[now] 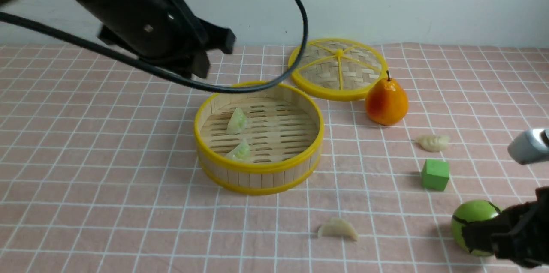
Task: Put the dumplings into the steamer on the table with the pink tablecloth.
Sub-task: 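Reach for and grasp a dumpling lying on the table beside the steamer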
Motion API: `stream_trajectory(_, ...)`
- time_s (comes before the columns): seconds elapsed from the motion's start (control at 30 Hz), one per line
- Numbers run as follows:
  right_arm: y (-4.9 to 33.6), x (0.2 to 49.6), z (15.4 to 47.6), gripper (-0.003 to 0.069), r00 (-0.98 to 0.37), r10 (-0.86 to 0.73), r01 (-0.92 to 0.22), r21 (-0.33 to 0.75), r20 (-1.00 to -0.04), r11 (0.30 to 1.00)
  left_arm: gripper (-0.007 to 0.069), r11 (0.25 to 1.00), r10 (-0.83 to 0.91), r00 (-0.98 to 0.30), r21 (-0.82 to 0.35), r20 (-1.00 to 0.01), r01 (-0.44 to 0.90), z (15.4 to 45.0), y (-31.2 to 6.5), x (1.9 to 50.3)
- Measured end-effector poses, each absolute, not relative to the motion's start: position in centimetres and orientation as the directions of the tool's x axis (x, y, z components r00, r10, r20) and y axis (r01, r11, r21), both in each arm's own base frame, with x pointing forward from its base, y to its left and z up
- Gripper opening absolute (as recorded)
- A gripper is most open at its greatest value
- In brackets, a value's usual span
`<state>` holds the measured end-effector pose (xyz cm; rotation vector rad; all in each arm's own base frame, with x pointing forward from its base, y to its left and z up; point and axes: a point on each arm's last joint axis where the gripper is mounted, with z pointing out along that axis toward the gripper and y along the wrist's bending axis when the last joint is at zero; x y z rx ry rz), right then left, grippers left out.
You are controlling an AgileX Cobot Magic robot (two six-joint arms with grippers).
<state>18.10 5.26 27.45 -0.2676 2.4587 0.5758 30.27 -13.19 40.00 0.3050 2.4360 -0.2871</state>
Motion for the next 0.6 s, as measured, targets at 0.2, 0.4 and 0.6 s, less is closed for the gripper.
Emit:
stream_trajectory(0.2, 4.0, 23.8, 29.9, 0.0169, -0.817, 0.002, -0.155, 0.224, -0.577, 0.962, -0.0014, 0.946, 0.121, -0.695, -0.129, -0.709, 0.297, 42.6, -9.4, 21.6)
stream_trajectory(0.4, 3.7, 31.4, 29.2, 0.0355, -0.791, -0.009, -0.115, 0.133, -0.612, 0.984, -0.0014, 0.957, 0.156, -0.681, -0.063, -0.716, 0.285, 36.9, -5.9, 14.7)
stream_trajectory(0.6, 3.8, 38.6, 25.7, 0.0481, -0.809, -0.069, -0.128, 0.059, -0.584, 0.99, -0.0014, 0.969, 0.161, -0.686, -0.017, -0.71, 0.245, 30.5, -3.1, 9.5)
